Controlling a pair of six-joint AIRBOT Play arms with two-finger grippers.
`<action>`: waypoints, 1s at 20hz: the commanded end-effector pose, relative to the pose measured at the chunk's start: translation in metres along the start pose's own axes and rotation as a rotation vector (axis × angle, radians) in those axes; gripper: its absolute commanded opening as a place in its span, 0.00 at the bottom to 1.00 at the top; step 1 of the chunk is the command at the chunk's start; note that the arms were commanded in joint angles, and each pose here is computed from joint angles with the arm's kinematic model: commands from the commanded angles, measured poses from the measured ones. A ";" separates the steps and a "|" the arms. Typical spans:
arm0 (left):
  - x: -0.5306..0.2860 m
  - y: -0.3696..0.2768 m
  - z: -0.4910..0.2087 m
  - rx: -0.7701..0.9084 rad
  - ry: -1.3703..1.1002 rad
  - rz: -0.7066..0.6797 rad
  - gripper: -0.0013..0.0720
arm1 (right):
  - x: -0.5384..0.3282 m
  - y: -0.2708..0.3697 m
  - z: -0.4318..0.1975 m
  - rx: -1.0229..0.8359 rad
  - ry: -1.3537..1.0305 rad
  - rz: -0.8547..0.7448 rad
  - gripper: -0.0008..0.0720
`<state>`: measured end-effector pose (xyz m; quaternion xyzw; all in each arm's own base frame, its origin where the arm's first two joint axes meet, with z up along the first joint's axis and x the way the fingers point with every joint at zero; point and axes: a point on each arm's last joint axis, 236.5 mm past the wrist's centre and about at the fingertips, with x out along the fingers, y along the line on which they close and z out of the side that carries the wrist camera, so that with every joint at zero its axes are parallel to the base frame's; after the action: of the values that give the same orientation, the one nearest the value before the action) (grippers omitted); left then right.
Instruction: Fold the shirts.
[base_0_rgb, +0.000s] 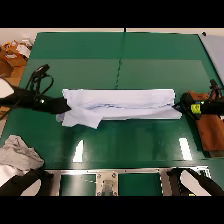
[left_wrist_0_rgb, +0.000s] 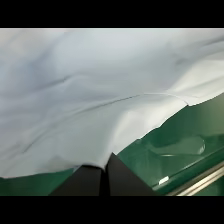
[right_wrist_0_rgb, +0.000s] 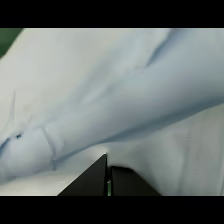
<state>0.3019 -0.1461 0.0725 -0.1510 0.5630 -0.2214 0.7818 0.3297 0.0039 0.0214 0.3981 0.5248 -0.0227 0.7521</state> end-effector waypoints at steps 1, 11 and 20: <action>0.018 0.012 0.060 0.015 -0.060 0.026 0.05 | 0.023 0.023 0.057 -0.020 -0.053 0.018 0.03; 0.098 0.068 0.162 -0.017 -0.187 0.089 0.97 | 0.119 0.006 0.159 -0.080 -0.009 -0.011 0.55; 0.068 0.065 0.126 0.046 0.044 0.161 0.97 | 0.054 -0.092 0.148 -0.126 0.145 -0.001 0.75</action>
<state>0.4599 -0.1301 0.0269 -0.0825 0.5647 -0.1815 0.8009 0.4524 -0.1227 -0.0407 0.3564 0.5562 0.0134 0.7507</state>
